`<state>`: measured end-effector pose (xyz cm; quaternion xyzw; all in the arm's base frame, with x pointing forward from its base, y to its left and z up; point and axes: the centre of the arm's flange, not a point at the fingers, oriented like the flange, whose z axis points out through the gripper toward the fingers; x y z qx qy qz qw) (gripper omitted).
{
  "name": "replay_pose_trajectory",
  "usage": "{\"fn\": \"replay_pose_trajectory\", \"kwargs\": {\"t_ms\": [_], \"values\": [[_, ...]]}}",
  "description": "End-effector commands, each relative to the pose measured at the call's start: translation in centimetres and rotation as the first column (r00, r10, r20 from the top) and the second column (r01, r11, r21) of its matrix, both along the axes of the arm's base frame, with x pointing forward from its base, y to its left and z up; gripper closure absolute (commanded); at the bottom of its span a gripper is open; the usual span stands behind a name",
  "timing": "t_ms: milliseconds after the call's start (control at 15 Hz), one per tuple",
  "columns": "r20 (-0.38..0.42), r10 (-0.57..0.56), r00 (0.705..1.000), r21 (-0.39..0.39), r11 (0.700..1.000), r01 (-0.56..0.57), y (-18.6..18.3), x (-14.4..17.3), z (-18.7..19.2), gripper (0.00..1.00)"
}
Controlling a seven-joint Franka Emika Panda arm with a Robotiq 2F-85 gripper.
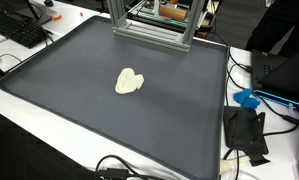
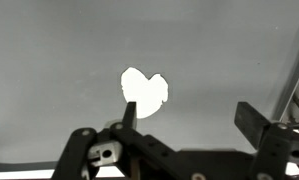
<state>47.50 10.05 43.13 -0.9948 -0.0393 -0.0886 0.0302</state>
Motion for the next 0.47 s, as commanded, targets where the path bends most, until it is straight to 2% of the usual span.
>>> {"fn": "replay_pose_trajectory", "kwargs": {"t_ms": [0,400], "values": [[-0.004,-0.006,1.000,0.003,1.000,0.006,-0.20,0.52,-0.73,0.00],[-0.003,-0.007,1.000,0.004,1.000,0.007,-0.20,0.88,-0.89,0.00]]}}
